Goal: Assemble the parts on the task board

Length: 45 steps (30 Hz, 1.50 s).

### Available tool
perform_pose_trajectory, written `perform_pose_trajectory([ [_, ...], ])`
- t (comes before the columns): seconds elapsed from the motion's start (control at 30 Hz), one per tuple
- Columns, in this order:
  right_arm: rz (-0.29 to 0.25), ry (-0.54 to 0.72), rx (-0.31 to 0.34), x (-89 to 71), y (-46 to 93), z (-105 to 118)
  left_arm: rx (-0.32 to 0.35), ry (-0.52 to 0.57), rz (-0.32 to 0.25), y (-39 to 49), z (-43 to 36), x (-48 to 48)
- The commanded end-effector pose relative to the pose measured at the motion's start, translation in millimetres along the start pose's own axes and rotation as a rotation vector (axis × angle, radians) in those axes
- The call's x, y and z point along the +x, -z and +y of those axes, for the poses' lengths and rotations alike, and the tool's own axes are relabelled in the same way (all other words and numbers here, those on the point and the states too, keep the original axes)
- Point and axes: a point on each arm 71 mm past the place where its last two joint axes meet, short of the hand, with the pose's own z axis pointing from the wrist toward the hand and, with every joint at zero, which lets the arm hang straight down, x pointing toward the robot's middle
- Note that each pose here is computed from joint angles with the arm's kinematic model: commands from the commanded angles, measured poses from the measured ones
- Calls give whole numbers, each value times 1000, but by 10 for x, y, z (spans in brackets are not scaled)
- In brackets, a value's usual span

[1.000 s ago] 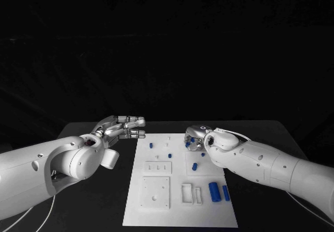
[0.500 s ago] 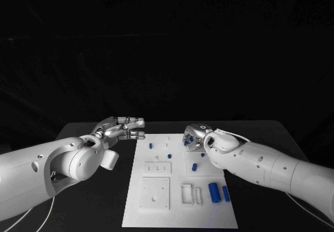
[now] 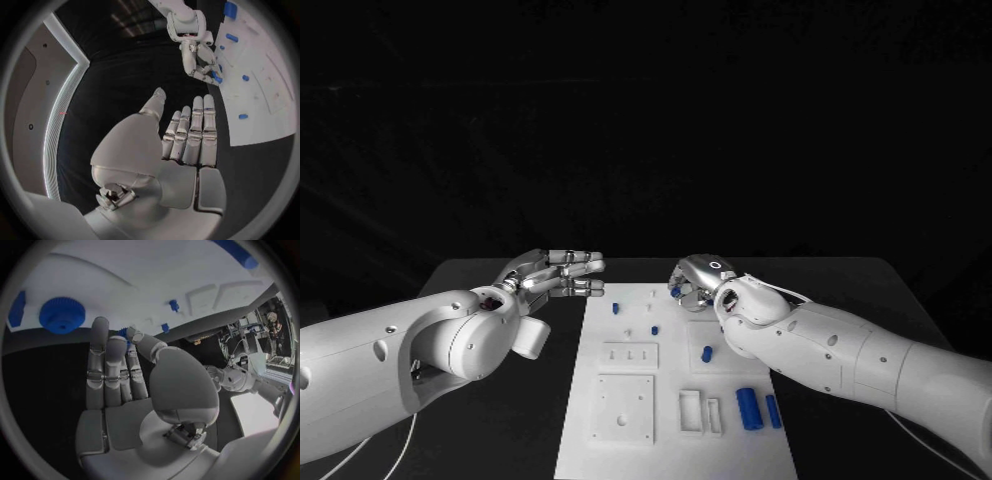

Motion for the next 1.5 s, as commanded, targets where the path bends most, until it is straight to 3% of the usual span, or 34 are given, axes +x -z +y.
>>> perform_pose_trajectory([
  [0.03, -50, 14, -5, -20, -43, 85, 5, -6, 20, -13, -21, 29],
  [0.47, -53, 44, 39, 75, -213, 306, 7, -21, 42, -61, -22, 109],
  [1.03, -46, 79, 124, 98, -249, 325, 8, -29, 45, -70, -36, 121],
  [1.5, -22, 99, 140, 117, -254, 325, 10, -34, 42, -73, -55, 108],
])
